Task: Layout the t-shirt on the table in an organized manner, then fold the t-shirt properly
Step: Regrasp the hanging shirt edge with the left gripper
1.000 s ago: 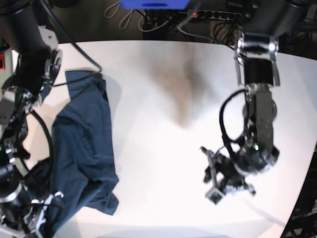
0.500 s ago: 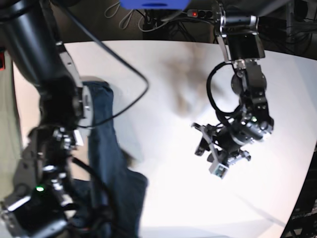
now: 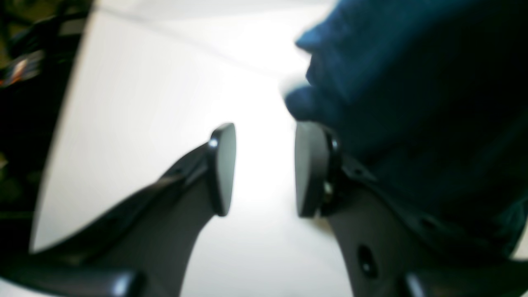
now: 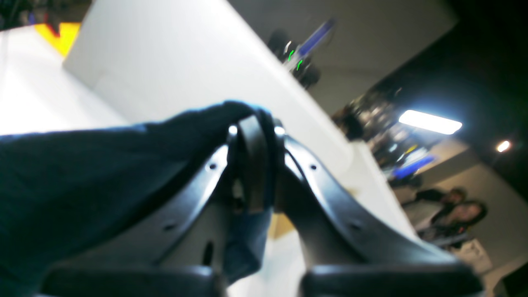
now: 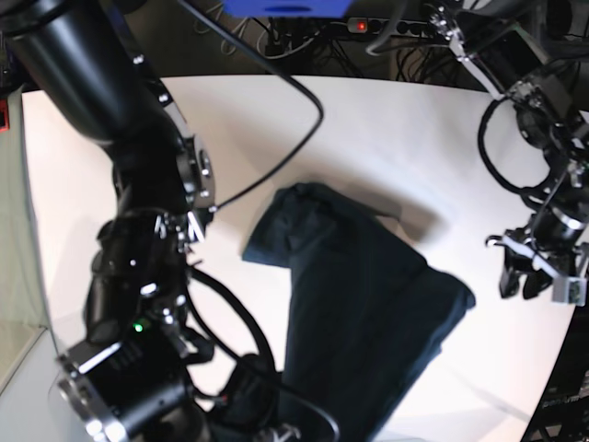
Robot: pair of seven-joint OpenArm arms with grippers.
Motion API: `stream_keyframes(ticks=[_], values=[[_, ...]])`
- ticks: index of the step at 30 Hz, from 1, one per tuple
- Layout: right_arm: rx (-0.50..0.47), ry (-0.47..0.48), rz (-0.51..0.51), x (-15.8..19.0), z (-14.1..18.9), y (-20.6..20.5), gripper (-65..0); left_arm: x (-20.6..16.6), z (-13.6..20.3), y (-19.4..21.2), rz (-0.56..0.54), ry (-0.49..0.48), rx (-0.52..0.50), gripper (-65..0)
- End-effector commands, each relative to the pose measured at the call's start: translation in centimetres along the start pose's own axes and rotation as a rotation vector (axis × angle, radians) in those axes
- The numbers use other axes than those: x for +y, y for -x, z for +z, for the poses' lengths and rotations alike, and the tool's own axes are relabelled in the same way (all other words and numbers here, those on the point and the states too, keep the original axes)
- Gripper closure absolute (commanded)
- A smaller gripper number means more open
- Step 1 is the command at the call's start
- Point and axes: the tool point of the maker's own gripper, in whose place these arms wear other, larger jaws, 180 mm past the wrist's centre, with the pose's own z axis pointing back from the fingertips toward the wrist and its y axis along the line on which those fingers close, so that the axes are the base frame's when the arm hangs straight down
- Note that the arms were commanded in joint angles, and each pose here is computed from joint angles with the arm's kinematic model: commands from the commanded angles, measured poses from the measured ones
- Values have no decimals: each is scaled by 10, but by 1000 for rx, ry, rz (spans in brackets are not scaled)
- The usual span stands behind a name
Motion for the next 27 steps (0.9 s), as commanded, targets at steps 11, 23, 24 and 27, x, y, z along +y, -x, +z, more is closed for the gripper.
stream_keyframes(ticks=[11, 23, 24, 27], values=[[-76, -11, 29, 8, 3, -23, 0, -48, -15, 10, 57, 191, -9, -596], [-94, -27, 57, 16, 3, -32, 0, -133, -30, 26, -13, 412, 33, -615], [-93, -28, 57, 16, 3, -32, 0, -139, -30, 30, -16, 426, 43, -615], [-94, -28, 59, 16, 3, -33, 0, -150, -30, 36, -41, 451, 64, -615]])
